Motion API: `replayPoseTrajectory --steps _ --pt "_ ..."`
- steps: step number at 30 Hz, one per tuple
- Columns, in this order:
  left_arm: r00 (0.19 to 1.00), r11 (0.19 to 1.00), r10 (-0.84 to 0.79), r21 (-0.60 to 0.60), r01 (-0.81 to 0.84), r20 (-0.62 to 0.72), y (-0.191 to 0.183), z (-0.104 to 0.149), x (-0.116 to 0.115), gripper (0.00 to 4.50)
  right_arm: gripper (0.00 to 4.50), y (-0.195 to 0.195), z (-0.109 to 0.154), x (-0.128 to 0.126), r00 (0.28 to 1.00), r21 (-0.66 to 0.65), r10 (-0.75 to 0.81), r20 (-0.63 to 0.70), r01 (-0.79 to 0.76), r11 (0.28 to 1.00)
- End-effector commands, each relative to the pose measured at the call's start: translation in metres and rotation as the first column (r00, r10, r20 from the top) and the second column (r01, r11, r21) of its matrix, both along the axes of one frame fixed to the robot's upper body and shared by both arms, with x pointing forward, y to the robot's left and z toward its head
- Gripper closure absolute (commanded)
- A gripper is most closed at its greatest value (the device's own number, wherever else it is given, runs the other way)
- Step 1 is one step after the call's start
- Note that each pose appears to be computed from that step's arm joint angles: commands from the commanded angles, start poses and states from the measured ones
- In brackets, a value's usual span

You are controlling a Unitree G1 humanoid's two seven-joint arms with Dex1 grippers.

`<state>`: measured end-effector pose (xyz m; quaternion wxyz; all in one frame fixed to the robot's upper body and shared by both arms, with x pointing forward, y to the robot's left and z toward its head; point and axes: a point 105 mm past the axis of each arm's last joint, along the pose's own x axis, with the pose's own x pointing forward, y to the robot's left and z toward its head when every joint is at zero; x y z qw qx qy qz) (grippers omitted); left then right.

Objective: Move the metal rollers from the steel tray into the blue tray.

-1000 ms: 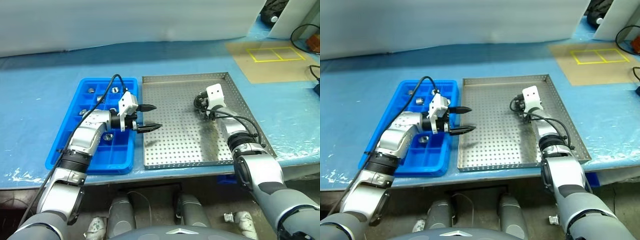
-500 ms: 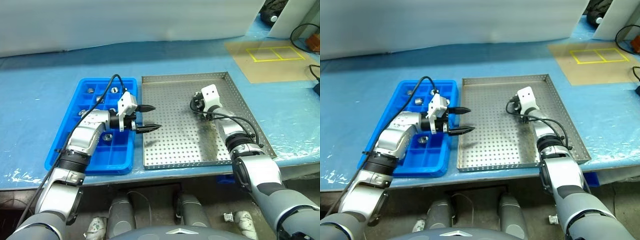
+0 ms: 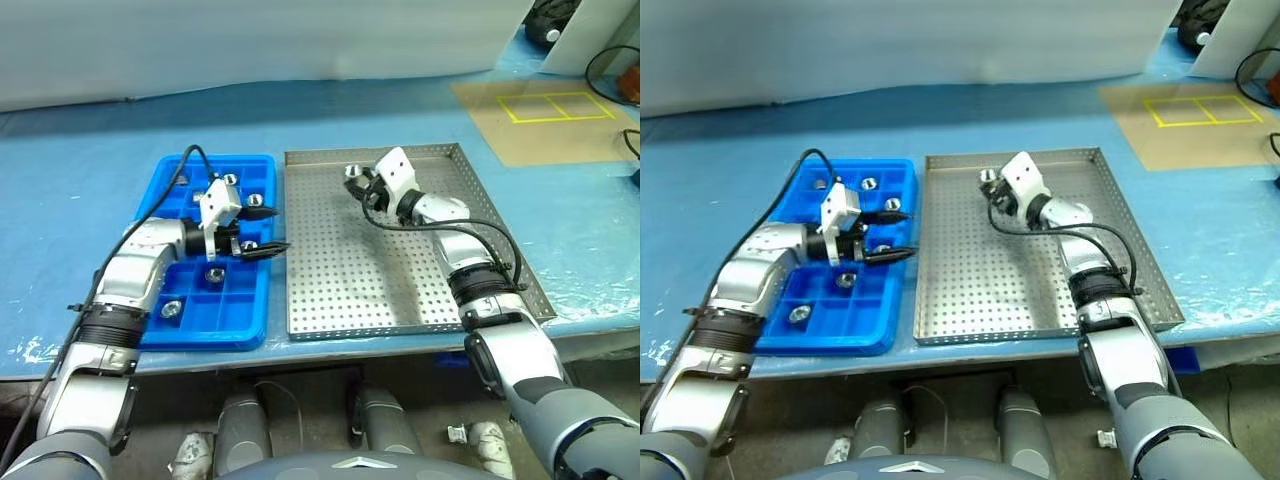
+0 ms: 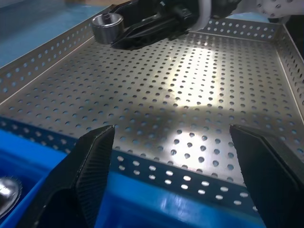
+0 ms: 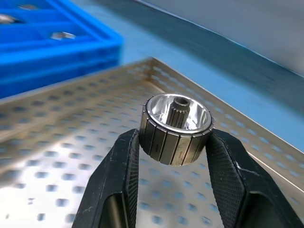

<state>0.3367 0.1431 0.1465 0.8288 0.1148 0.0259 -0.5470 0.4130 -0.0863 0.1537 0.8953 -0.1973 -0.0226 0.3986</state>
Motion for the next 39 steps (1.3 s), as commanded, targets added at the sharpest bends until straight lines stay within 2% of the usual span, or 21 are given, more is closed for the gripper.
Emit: replayPoseTrajectory --steps 1,6,8,12,16,23,28,33,39 --pt "0.998 0.999 0.037 -0.001 -0.037 0.055 0.017 0.016 -0.006 0.40 2.84 0.023 0.021 -0.022 0.984 0.007 0.177 0.009 -0.177 0.984" --pt "0.993 0.993 0.112 0.033 -0.113 0.035 0.041 0.013 -0.032 0.40 2.84 0.049 0.013 -0.058 0.886 -0.074 0.456 -0.088 -0.462 0.884" --pt "0.991 0.990 0.135 0.046 -0.136 0.026 0.048 0.011 -0.043 0.40 2.84 0.053 0.011 -0.067 0.844 -0.095 0.522 -0.118 -0.533 0.841" --pt "0.981 0.979 0.194 0.051 -0.195 0.026 0.056 0.012 -0.057 0.40 2.84 0.059 0.008 -0.076 0.788 -0.115 0.594 -0.161 -0.613 0.782" --pt "0.970 0.969 0.243 0.032 -0.244 0.008 0.056 0.013 -0.082 0.40 2.84 0.079 0.002 -0.085 0.712 -0.112 0.674 -0.197 -0.699 0.706" --pt "0.968 0.970 0.240 0.049 -0.237 -0.068 0.046 0.004 -0.122 0.40 2.84 0.099 -0.012 -0.099 0.598 -0.136 0.763 -0.246 -0.800 0.584" --pt "0.954 0.957 0.290 0.049 -0.287 -0.078 0.048 0.004 -0.134 0.40 2.84 0.109 -0.020 -0.109 0.516 -0.153 0.811 -0.274 -0.856 0.493" --pt "0.951 0.954 0.298 0.042 -0.295 -0.087 0.044 0.003 -0.137 0.40 2.84 0.108 -0.028 -0.116 0.471 -0.159 0.827 -0.308 -0.882 0.443" --pt "0.951 0.955 0.297 0.037 -0.295 -0.081 0.044 0.003 -0.132 0.40 2.84 0.110 -0.030 -0.111 0.491 -0.178 0.817 -0.304 -0.871 0.457"
